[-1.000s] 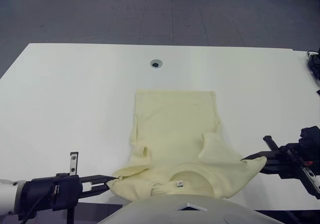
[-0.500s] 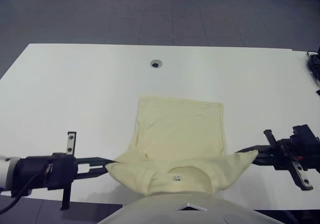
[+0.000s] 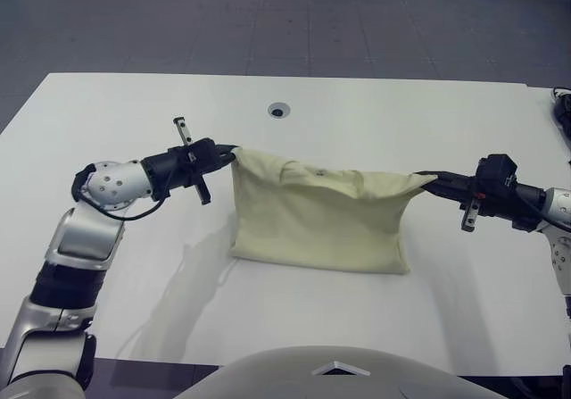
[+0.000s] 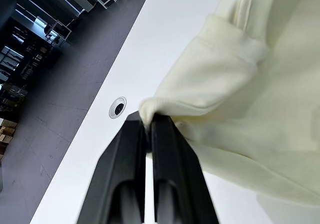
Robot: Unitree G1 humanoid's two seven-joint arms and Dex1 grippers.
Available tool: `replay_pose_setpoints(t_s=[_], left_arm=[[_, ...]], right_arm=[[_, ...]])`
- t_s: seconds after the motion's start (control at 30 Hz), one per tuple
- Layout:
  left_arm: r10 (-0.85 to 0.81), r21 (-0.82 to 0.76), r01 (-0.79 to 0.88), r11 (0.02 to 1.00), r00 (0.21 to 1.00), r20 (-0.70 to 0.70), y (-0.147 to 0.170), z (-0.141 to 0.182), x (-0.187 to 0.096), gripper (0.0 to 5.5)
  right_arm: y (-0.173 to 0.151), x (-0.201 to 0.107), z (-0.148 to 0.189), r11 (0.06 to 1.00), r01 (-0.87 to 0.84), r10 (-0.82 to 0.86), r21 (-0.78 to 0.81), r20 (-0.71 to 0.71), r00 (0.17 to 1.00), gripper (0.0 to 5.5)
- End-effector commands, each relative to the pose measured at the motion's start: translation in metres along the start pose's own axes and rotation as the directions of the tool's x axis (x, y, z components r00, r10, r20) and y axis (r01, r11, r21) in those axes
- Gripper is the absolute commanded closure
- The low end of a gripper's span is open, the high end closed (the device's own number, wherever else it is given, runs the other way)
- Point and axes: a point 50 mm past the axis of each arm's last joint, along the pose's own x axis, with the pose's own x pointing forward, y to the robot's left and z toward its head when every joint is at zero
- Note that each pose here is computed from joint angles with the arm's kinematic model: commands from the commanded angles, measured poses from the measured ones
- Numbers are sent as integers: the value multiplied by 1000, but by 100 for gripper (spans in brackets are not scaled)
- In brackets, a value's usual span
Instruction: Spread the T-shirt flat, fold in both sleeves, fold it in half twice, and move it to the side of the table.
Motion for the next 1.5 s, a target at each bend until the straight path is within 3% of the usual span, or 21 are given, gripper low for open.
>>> replay_pose_setpoints(t_s=[0.03, 0.1, 0.2, 0.33, 0.47, 0.67, 0.83, 1.0, 1.13, 1.3, 1.4, 1.5], left_arm=[[-33, -5, 33, 999, 999, -17, -10, -10, 15, 550], [-57, -16, 57, 998, 998, -24, -17, -14, 19, 550], [-49, -46, 48, 998, 999, -20, -22, -17, 25, 550], [67, -111, -69, 991, 998, -22, -16, -21, 32, 550], [258, -179, -267, 947, 964, -70, 0, -28, 39, 474], [297, -224, -317, 921, 947, -120, -2, -33, 39, 393], [342, -252, -385, 888, 918, -199, 1, -47, 32, 308], [372, -263, -406, 875, 913, -168, 0, -41, 28, 223], [439, -247, -458, 854, 889, -129, 8, -31, 20, 151], [489, -198, -500, 843, 866, -101, 11, -19, 4, 67], [507, -181, -517, 837, 856, -100, 8, -15, -6, 22], [525, -171, -534, 828, 845, -101, 5, -11, -14, 13]], right_arm=[[-4, 1, -15, 1000, 8, -7, 8, -67, 998, 548], [-4, 0, -22, 1000, 16, -14, 21, -104, 994, 548], [-12, -2, -28, 997, 81, -79, 13, -139, 987, 503], [-37, 6, -26, 954, 299, -300, -23, -102, 949, 445], [-55, 6, -33, 875, 481, -484, -58, -145, 863, 382], [-59, 15, -37, 843, 513, -536, -163, -164, 828, 304], [-42, 52, -19, 888, 369, -399, -274, -61, 915, 223], [-29, 88, -13, 881, 207, -255, -426, -58, 965, 142], [-23, 108, -29, 839, -18, -131, -544, -235, 963, 73], [-31, 79, -61, 720, -299, -118, -626, -535, 837, 10], [-34, 52, -63, 682, -380, -121, -625, -609, 784, 10], [-33, 32, -57, 671, -424, -100, -608, -642, 760, 10]])
